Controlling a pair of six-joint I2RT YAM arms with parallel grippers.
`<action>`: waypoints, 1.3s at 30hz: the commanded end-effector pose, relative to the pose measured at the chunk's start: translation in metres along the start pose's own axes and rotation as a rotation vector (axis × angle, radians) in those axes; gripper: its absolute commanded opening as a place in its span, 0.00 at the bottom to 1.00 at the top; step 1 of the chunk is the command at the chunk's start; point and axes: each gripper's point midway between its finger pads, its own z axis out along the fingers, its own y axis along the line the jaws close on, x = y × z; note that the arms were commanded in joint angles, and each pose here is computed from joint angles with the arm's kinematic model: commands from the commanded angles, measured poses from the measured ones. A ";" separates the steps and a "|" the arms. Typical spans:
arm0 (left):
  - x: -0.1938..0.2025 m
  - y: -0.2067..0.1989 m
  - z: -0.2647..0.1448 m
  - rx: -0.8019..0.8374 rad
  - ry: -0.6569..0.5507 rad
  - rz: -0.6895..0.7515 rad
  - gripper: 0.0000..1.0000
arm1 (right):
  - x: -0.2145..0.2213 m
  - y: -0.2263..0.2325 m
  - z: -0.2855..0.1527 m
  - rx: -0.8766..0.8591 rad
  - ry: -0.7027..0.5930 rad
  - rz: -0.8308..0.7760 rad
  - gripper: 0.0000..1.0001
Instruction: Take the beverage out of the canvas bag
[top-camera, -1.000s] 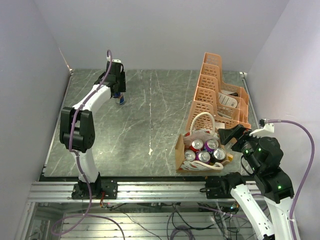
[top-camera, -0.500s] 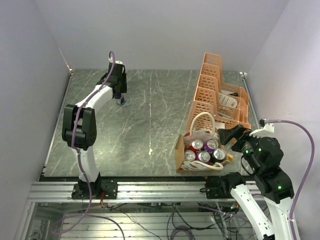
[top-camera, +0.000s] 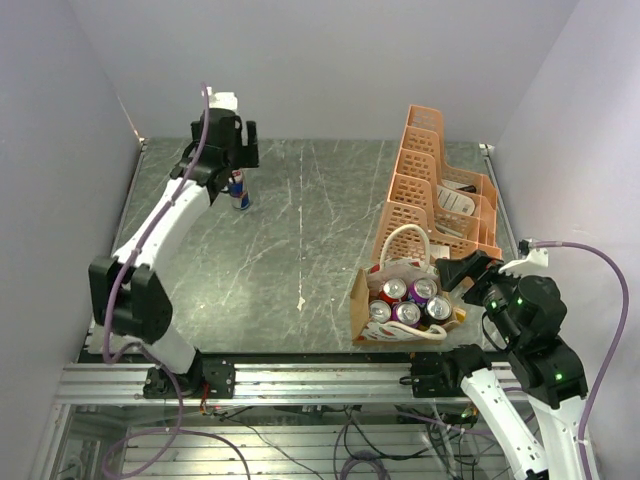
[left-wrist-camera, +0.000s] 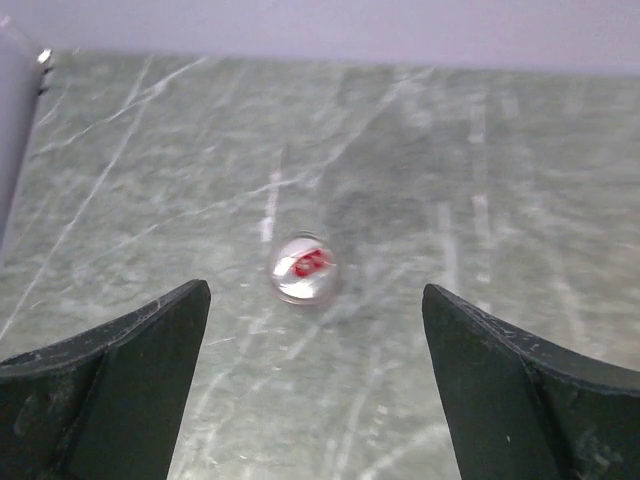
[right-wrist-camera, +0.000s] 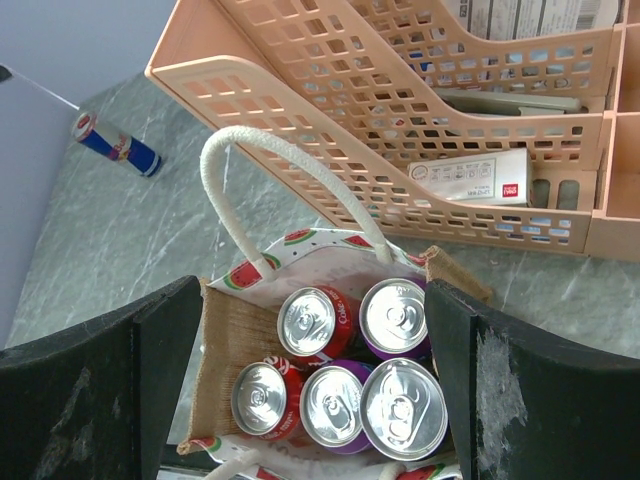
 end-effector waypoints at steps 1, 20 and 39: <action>-0.031 -0.073 -0.074 0.181 -0.089 0.065 0.97 | -0.009 0.004 -0.003 -0.025 -0.046 -0.004 0.93; 0.162 -0.266 -0.309 0.913 0.013 0.235 0.78 | -0.007 0.003 0.000 -0.014 -0.031 -0.007 0.93; 0.209 -0.372 -0.297 0.812 0.163 0.253 0.50 | -0.009 0.002 -0.004 -0.020 -0.049 -0.003 0.93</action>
